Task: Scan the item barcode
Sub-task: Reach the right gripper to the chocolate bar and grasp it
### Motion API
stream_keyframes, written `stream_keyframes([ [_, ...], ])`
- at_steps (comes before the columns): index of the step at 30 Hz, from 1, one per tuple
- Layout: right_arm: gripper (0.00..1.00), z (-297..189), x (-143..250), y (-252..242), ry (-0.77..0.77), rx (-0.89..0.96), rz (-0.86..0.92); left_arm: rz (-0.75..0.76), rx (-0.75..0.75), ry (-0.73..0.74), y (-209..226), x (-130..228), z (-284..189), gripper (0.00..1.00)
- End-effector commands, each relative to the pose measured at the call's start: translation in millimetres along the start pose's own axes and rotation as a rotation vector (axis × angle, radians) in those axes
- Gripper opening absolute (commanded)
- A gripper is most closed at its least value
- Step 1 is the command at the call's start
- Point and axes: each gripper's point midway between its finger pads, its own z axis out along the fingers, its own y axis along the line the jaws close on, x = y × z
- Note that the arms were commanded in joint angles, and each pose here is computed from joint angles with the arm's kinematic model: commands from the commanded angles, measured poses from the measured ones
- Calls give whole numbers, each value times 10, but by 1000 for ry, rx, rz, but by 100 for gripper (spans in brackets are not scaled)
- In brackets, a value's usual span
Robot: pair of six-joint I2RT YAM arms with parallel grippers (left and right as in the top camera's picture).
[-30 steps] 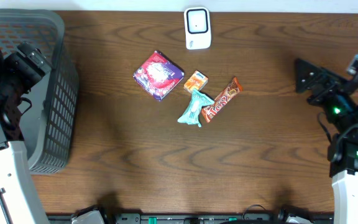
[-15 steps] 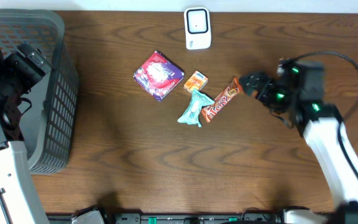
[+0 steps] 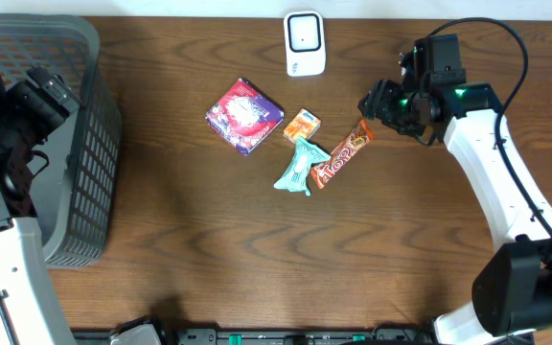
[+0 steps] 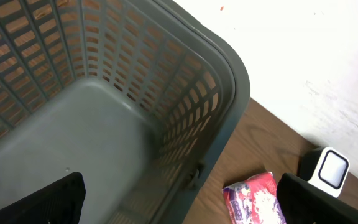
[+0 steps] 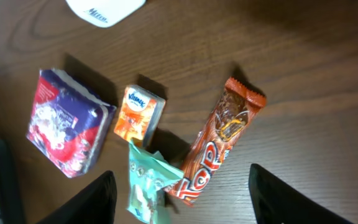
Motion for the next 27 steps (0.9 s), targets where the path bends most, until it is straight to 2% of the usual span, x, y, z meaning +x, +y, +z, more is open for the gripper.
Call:
stream_keyframes([
  [1,63,182,47,1,35,19,196,-3,-13,-6,25,-24,3,98],
  [9,59,849,495,-236,201,167,317,-3,-13,-6,25,-24,3,98],
  [20,57,1346,922,-475,360,254,436,-3,-13,-6,25,-24,3,98],
  [24,44,1474,1032,-531,388,279,441,-3,-13,-6,25,-24,3,98],
  [27,15,1487,1054,-544,398,279,415,-3,-13,-6,25,-24,3,98],
])
